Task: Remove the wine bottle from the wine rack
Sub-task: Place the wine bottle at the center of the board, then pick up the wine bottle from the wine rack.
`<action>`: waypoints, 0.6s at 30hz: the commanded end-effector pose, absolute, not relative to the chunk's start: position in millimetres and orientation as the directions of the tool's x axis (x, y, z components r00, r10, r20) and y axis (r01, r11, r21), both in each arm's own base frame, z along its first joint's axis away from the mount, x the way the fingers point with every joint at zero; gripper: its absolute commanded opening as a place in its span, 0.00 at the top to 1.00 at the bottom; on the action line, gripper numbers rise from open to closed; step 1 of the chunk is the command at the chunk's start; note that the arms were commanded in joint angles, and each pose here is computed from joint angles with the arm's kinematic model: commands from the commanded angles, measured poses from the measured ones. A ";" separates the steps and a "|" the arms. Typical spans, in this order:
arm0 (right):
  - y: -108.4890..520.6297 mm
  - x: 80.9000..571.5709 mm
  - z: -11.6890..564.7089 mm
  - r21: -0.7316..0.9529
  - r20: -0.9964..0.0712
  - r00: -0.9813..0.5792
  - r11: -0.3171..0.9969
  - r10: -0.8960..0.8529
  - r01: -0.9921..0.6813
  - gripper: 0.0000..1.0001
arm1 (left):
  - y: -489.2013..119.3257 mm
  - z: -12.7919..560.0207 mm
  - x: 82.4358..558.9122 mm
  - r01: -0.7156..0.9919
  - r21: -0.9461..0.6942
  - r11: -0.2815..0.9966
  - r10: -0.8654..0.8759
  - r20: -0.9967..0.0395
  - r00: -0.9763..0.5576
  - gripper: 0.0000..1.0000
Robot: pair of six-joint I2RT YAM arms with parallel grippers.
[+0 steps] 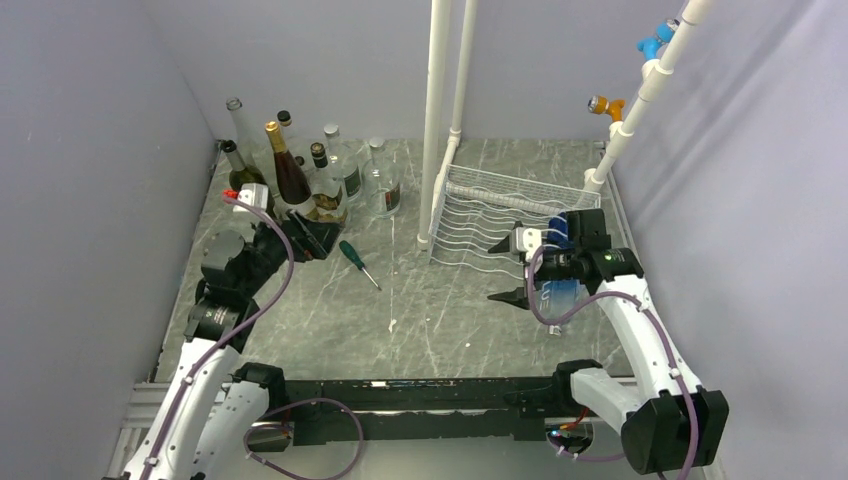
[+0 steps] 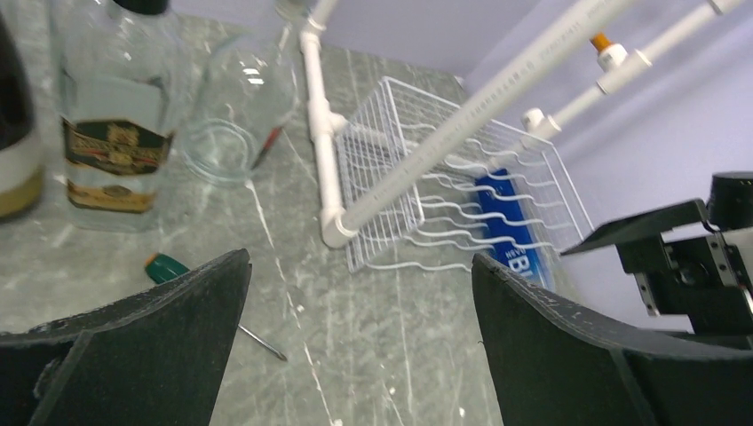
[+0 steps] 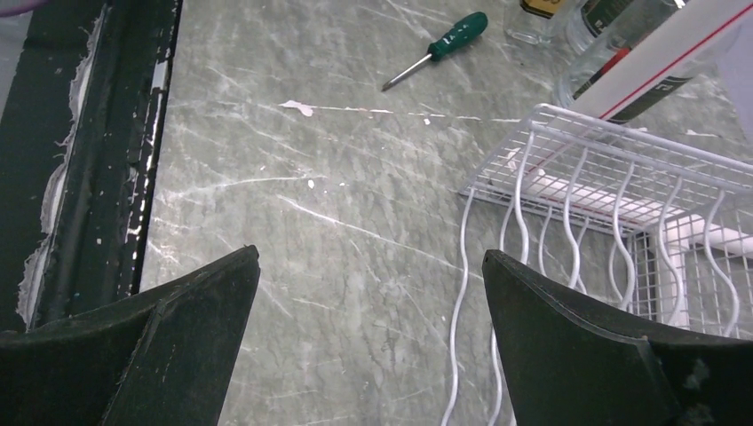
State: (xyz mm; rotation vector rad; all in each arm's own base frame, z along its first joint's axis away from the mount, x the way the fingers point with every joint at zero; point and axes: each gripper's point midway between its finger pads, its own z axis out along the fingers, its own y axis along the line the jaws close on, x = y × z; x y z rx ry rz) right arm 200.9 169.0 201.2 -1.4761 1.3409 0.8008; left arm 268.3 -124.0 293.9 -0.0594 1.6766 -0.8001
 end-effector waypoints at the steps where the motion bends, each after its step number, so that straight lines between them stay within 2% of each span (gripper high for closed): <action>1: 167.3 199.1 229.1 -0.276 -0.925 0.249 0.058 -0.287 -0.959 0.00 | -143.8 288.5 249.4 0.448 -0.590 0.671 -0.460 -0.806 -0.373 0.01; 6: 160.1 202.5 232.4 -0.280 -0.928 0.244 0.091 -0.283 -0.956 0.00 | -160.1 278.2 238.6 0.482 -0.619 0.620 -0.435 -0.783 -0.445 0.00; 18: 155.7 210.8 232.4 -0.263 -0.934 0.218 0.132 -0.283 -0.956 0.00 | -223.0 275.0 218.3 0.591 -0.609 0.529 -0.348 -0.791 -0.504 0.00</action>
